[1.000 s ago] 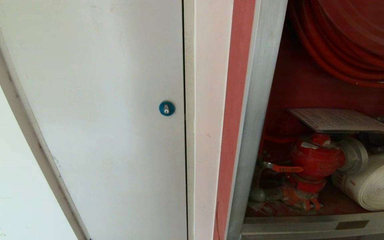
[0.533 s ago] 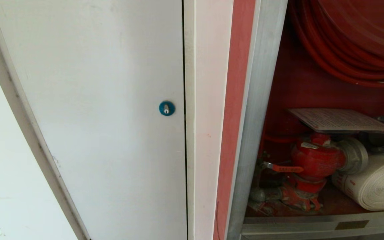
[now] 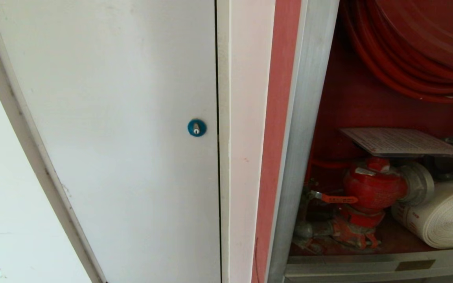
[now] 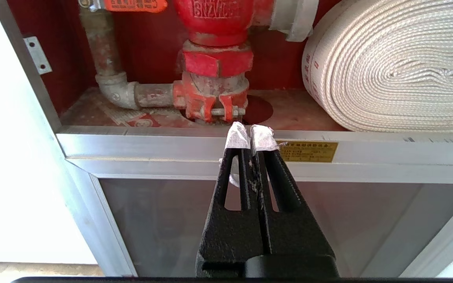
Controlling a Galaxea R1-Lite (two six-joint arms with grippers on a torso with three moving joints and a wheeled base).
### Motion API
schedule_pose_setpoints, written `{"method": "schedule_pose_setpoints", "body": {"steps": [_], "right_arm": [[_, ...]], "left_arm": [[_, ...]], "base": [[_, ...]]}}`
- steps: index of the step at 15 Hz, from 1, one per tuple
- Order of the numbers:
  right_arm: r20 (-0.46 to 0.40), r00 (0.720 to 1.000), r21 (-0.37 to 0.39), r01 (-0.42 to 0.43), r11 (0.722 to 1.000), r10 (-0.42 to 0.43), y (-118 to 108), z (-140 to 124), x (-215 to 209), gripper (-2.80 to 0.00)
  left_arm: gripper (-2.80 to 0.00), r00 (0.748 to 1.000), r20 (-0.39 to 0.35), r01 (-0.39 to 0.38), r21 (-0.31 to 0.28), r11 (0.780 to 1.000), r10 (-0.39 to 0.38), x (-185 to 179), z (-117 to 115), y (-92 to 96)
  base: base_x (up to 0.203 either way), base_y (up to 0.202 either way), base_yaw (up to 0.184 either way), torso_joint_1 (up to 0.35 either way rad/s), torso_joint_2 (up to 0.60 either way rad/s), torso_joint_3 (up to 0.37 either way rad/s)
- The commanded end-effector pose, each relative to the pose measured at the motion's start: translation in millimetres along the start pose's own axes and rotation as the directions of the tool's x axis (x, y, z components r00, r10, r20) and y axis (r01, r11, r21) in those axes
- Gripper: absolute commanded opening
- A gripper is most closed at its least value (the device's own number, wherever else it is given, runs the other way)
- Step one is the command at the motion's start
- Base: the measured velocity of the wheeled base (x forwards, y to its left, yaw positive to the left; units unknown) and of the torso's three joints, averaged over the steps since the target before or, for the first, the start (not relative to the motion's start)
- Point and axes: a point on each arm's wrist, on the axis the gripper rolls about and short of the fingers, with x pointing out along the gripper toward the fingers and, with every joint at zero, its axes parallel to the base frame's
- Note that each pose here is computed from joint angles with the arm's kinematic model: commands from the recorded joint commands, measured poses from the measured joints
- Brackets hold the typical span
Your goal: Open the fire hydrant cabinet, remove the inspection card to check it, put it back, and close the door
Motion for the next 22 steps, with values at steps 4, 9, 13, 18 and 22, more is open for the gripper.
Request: {"method": "schedule_pose_setpoints", "body": {"steps": [4, 9, 13, 18, 22], "right_arm": [[-0.018, 0.999, 0.006, 0.031, 0.999, -0.031, -1, 25, -7, -2.8], [-0.11, 0.992, 0.004, 0.061, 0.998, -0.06, -1, 87, 13, -2.8], [-0.252, 0.962, -0.051, 0.094, 0.994, -0.104, -3, 142, 38, -2.8], [-0.503, 0.857, -0.423, -0.131, 0.896, -0.112, -3, 142, 52, -2.8], [-0.607, 0.782, -0.586, -0.322, 0.744, -0.139, -4, 153, 82, -2.8]], "left_arm": [[-2.8, 1.0, -0.024, 0.001, 0.0, 1.0, -0.001, 2, -6, -0.1], [-2.8, 1.0, -0.024, 0.001, 0.0, 1.0, -0.001, 2, -6, -0.1], [-2.8, 1.0, -0.024, 0.001, 0.0, 1.0, -0.001, 2, -6, -0.1], [-2.8, 1.0, -0.024, 0.001, 0.0, 1.0, -0.001, 2, -6, -0.1], [-2.8, 1.0, -0.024, 0.001, 0.0, 1.0, -0.001, 1, -6, -0.1]], "base": [[0.0, 0.0, 0.0, 0.0, 0.0, 0.0], [0.0, 0.0, 0.0, 0.0, 0.0, 0.0], [0.0, 0.0, 0.0, 0.0, 0.0, 0.0], [0.0, 0.0, 0.0, 0.0, 0.0, 0.0], [0.0, 0.0, 0.0, 0.0, 0.0, 0.0]]}}
